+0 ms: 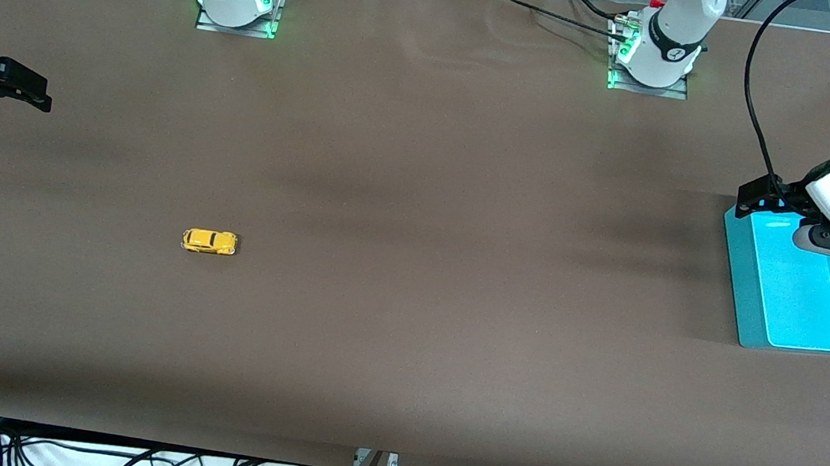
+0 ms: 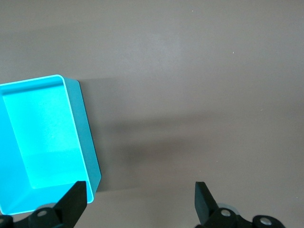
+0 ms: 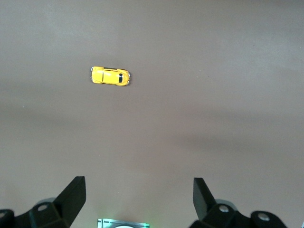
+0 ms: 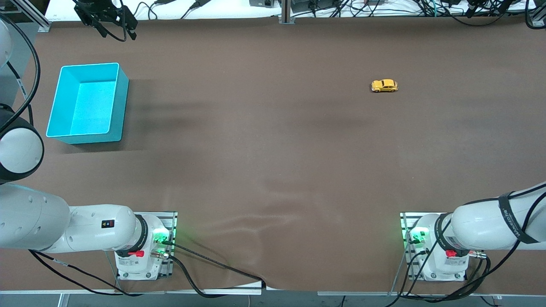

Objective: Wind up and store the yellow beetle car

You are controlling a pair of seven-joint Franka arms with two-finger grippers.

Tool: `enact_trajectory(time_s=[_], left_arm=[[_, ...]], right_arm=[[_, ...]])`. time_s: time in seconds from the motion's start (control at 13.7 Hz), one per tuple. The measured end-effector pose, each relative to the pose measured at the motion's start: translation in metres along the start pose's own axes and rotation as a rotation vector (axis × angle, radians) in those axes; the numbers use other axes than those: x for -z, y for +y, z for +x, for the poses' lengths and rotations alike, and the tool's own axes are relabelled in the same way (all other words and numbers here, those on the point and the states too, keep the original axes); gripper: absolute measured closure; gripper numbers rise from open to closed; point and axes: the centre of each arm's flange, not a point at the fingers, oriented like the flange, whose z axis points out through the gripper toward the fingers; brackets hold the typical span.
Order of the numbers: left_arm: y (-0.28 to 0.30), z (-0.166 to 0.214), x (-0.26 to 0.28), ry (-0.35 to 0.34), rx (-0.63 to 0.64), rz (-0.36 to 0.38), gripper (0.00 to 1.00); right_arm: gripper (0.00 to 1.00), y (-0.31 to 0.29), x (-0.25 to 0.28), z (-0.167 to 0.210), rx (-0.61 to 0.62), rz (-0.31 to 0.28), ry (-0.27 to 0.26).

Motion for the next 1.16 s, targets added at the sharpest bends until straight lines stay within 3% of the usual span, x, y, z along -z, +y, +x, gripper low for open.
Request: enact_trajectory(time_s=[1.16], left_arm=[[0.017,-0.004,0.001,-0.025,-0.029,-0.001,0.00]], right_arm=[[0.00,-0.003,0.000,0.001,0.005,-0.001,0.001]])
